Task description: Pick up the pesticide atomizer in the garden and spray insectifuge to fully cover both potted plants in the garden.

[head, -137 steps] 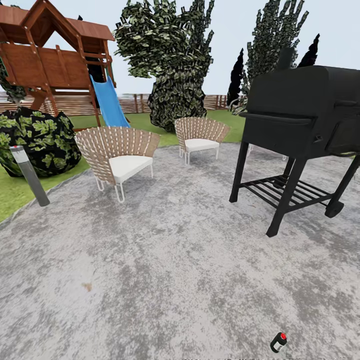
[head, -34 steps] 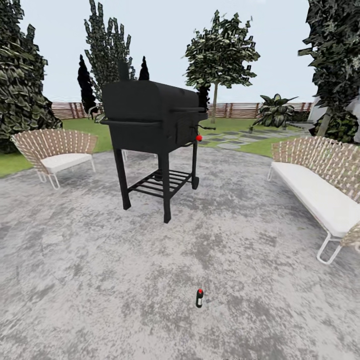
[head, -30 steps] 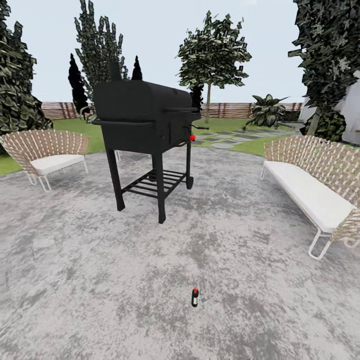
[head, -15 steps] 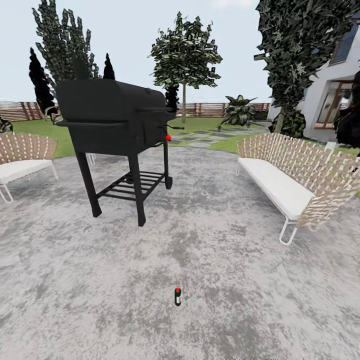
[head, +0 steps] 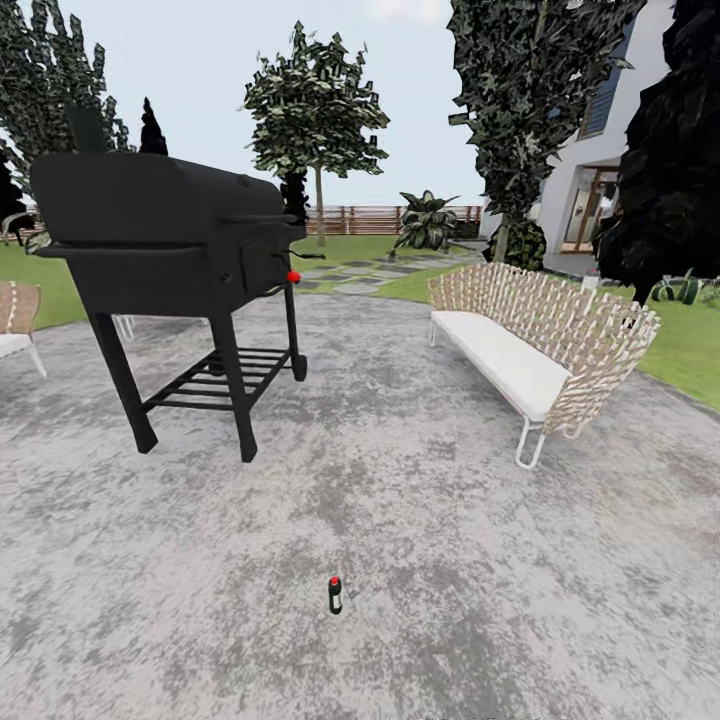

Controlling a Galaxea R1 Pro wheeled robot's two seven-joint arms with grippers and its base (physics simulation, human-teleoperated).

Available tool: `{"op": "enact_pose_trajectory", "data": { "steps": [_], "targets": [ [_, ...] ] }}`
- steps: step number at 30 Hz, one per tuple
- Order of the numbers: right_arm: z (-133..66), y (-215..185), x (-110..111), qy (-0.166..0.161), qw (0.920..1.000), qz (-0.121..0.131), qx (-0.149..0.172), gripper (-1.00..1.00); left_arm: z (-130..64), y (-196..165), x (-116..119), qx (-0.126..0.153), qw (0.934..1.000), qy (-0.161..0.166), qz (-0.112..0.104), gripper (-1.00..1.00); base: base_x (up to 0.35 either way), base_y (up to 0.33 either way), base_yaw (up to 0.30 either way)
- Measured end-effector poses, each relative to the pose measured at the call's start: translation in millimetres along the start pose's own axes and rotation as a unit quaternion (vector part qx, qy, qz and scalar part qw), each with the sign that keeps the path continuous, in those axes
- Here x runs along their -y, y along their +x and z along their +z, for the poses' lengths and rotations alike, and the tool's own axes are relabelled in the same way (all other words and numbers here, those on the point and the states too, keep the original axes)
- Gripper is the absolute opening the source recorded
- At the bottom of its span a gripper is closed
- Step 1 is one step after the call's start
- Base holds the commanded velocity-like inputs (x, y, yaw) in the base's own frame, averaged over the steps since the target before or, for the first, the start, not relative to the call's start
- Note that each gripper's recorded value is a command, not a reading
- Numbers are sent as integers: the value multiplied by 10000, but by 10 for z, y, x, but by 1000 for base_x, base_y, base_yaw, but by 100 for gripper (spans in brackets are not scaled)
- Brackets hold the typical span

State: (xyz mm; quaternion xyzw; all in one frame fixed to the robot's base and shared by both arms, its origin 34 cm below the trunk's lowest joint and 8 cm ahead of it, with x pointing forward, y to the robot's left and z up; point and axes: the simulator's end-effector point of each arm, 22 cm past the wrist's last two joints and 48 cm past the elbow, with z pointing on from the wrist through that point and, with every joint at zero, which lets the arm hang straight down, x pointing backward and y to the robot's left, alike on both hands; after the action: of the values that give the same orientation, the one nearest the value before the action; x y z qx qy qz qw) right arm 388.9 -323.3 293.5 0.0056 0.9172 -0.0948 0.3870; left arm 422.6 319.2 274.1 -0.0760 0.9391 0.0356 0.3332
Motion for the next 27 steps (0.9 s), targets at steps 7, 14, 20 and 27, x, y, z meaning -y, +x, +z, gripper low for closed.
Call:
{"op": "enact_pose_trajectory", "data": {
  "steps": [7, 14, 20, 27],
  "targets": [
    [0, 0, 0, 0, 10000, 0, 0, 100, 0, 0, 0, 0, 10000, 0, -2, 100, 0, 1, -300],
    [0, 0, -4, -5, 10000, -4, 1, 100, 0, 0, 4, 0, 10000, 2, -2, 100, 0, 11, -300],
    [0, 1, -5, -7, 10000, -3, 0, 100, 0, -1, -4, 1, 10000, -3, -2, 100, 0, 236, -300],
    [0, 1, -5, -7, 10000, -3, 0, 100, 0, -1, 1, 1, 10000, -1, -3, 100, 0, 300, -300]
  ]
}}
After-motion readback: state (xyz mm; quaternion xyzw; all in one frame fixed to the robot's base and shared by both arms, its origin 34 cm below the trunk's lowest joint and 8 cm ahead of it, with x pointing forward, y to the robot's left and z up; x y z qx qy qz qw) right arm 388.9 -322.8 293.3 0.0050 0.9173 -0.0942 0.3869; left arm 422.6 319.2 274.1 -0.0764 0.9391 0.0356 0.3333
